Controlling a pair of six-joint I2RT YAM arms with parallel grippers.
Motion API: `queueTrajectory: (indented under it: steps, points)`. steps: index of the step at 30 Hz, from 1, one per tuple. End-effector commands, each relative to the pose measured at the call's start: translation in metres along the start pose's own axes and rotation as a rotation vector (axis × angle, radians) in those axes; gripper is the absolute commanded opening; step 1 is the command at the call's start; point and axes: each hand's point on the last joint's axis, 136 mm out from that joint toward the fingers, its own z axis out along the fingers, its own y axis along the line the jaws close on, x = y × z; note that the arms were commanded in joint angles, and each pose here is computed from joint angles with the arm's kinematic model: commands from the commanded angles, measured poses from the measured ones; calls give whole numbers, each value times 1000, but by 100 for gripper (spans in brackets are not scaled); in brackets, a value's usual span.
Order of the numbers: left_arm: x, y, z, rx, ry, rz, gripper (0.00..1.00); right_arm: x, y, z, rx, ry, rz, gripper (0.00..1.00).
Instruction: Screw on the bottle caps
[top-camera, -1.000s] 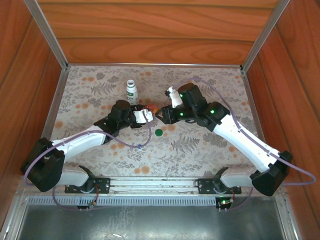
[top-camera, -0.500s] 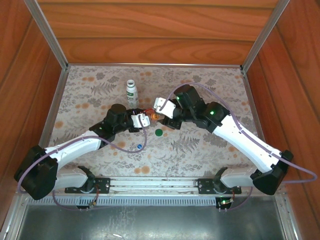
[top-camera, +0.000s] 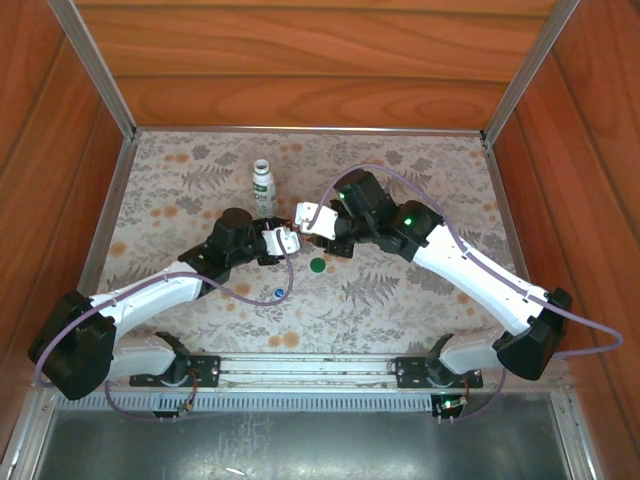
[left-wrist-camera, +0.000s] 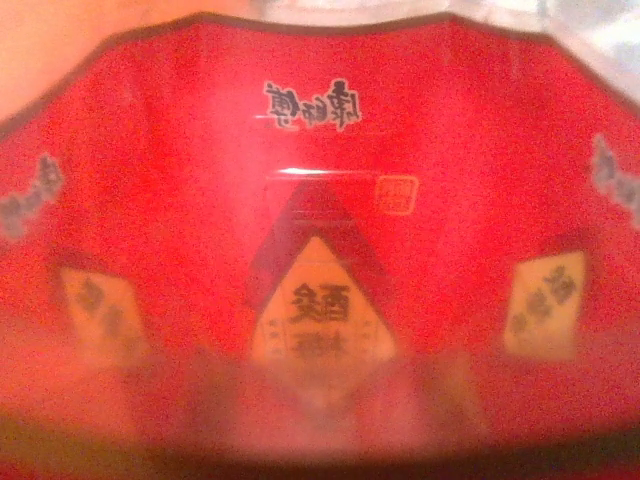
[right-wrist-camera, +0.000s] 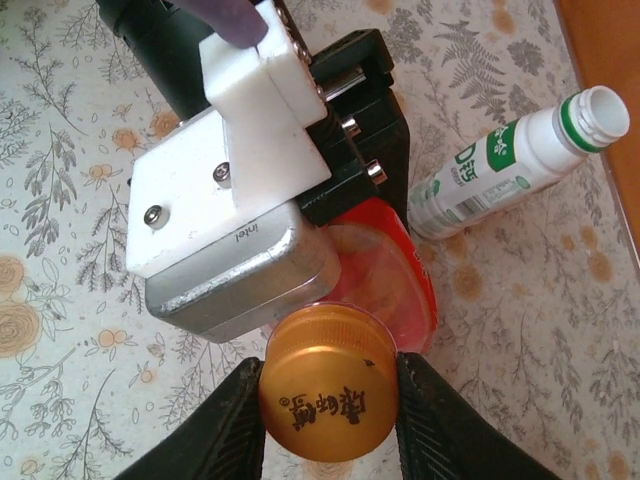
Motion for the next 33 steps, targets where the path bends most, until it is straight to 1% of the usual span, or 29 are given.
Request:
queueTrajectory:
  steps: [1,2,3,6,9,11,15,17,20,24,25,27,29,30,31,32,33]
  points:
    - [-2,-3,-2,11,-20,-3,50,-16,4,-11,-18,-59,-16,34]
    - [-3,-3,-3,10,-23,-3,50,-16,4,-10,-22,-57,-6,30]
    - [-3,-3,-3,11,-25,-3,50,-15,6,-9,-31,-53,0,28]
    - [-3,-3,-2,12,-23,-3,50,-13,8,-7,-43,-47,12,25]
    - [-2,-1,-2,1,-13,-1,50,-18,4,-9,-30,-62,86,18]
    - [1,2,-2,-13,0,1,50,-23,0,-11,-20,-80,213,13]
    - [8,8,1,-42,42,10,50,-25,-12,-9,-5,-74,563,3]
    - [8,8,3,-39,44,11,50,-24,-14,-5,-11,-75,701,0]
    - [7,6,5,-26,35,14,50,-25,-12,-1,-35,-83,902,0]
    - [7,6,5,-25,37,14,50,-27,-10,1,-68,-79,1113,0]
    - [8,6,5,-24,38,14,50,-29,-8,1,-87,-84,1120,3]
    - [8,4,6,-17,35,15,50,-30,-3,-1,-109,-84,1080,11]
    - [7,1,5,-7,25,15,50,-29,0,-6,-102,-104,967,22]
    - [6,0,4,-1,18,13,50,-31,4,-11,-115,-128,868,34]
    - [5,-2,3,5,12,10,50,-34,13,-15,-153,-151,739,50]
    - [4,-3,2,8,6,8,50,-35,21,-20,-184,-161,630,62]
    - [4,-4,1,12,3,7,50,-31,24,-22,-178,-145,548,67]
